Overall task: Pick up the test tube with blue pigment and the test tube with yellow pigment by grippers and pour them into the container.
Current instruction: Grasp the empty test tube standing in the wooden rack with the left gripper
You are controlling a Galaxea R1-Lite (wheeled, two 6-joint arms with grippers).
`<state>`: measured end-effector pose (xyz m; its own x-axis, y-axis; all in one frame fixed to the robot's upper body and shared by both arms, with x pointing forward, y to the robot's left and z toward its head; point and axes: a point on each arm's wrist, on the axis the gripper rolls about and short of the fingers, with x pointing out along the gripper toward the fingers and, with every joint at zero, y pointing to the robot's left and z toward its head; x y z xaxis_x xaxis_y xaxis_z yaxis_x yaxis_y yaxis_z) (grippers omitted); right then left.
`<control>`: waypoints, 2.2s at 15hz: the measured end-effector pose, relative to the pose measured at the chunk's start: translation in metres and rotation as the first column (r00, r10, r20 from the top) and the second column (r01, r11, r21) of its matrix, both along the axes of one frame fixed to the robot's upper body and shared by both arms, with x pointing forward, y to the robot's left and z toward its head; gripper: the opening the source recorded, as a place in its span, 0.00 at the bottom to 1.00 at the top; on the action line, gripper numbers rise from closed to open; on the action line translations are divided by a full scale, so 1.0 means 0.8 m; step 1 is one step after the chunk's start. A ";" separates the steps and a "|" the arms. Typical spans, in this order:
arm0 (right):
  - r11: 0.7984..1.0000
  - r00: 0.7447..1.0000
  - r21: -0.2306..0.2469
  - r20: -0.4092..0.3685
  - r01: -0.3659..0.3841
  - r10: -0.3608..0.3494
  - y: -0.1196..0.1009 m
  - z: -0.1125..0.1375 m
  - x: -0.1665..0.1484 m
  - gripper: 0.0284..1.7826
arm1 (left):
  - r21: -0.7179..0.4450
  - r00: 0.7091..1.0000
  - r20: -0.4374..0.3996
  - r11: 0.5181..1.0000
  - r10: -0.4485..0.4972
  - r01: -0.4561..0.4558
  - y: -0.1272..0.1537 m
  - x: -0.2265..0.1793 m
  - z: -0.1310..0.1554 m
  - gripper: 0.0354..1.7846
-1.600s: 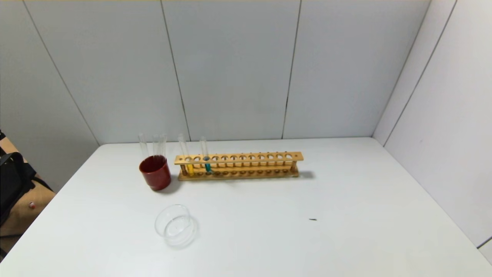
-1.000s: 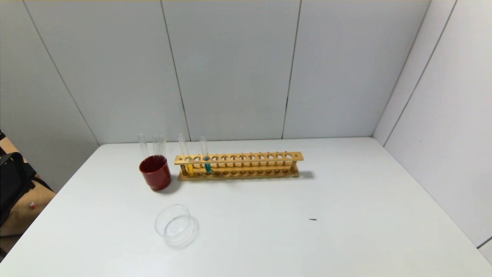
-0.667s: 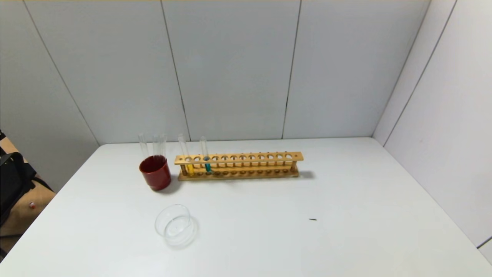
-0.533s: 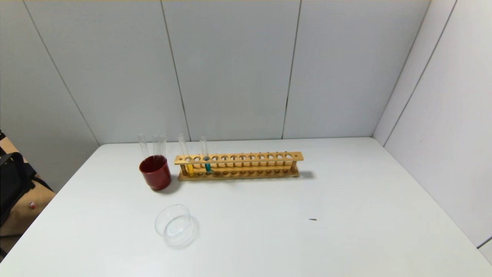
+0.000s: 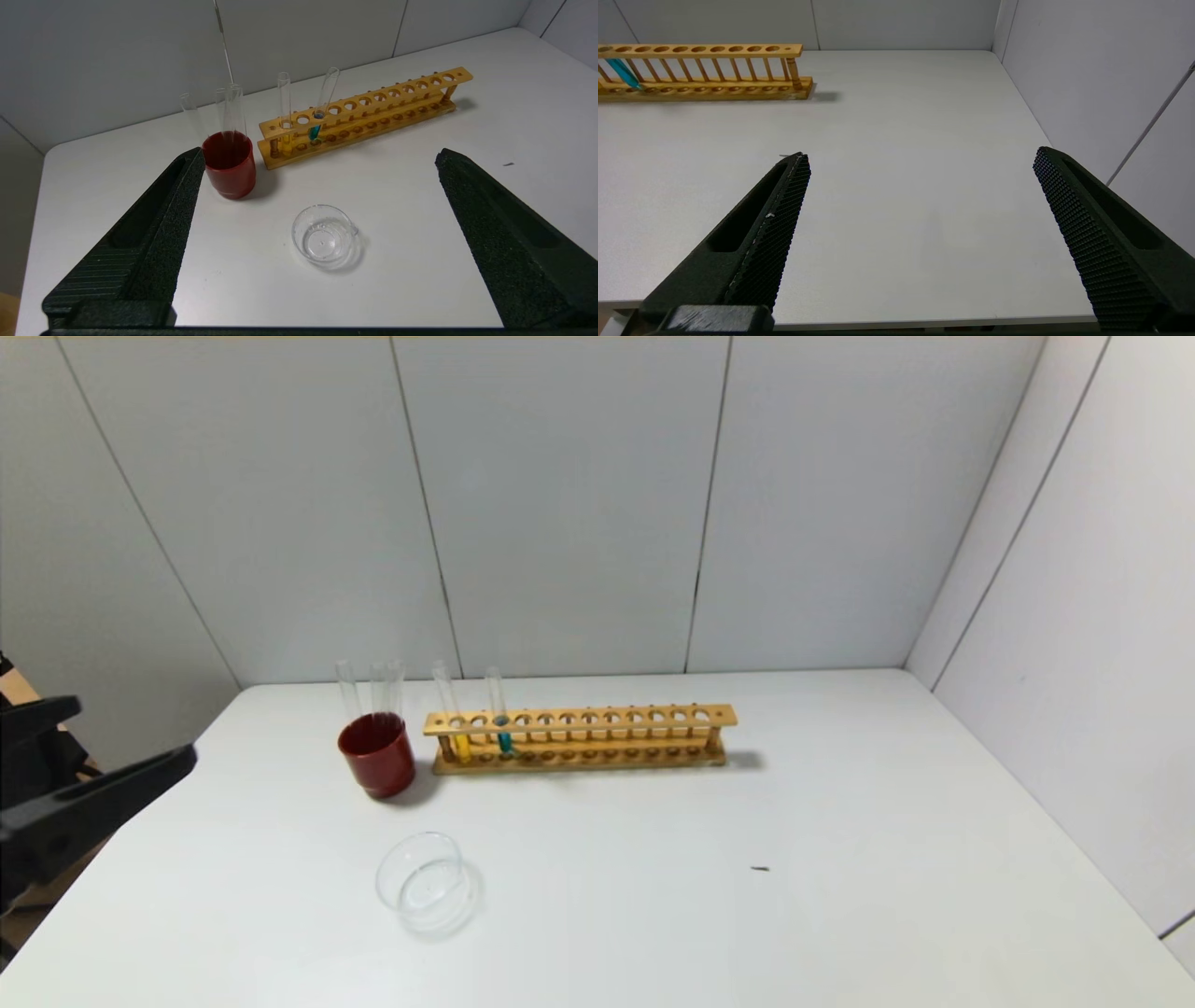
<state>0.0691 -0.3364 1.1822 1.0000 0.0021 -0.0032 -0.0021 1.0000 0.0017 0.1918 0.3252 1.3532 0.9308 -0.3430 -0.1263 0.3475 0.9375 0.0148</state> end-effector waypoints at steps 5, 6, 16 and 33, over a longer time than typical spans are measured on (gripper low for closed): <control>1.000 1.000 0.000 0.000 0.000 0.000 0.000 0.000 0.000 0.98 | -0.006 0.992 -0.121 0.999 -0.039 0.038 -0.008 0.122 -0.029 0.97; 1.000 1.000 0.000 0.000 0.000 0.000 0.000 0.000 0.000 0.98 | -0.008 0.989 -0.141 0.999 -0.041 0.041 -0.010 0.137 -0.038 0.97; 1.000 1.000 0.000 0.000 0.000 0.000 0.000 0.000 0.000 0.98 | -0.063 0.976 -0.208 0.997 -0.059 0.047 -0.021 0.266 -0.118 0.97; 1.000 1.000 0.000 0.000 0.000 0.000 0.000 0.000 0.000 0.98 | -0.071 0.967 -0.226 0.992 -0.114 0.100 -0.053 0.339 -0.150 0.97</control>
<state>0.0691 -0.3364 1.1822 1.0000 0.0026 -0.0032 -0.0025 1.0000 0.0017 0.4632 0.2828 1.2334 0.8367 -0.4524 -0.3087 0.4337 0.8915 -0.1308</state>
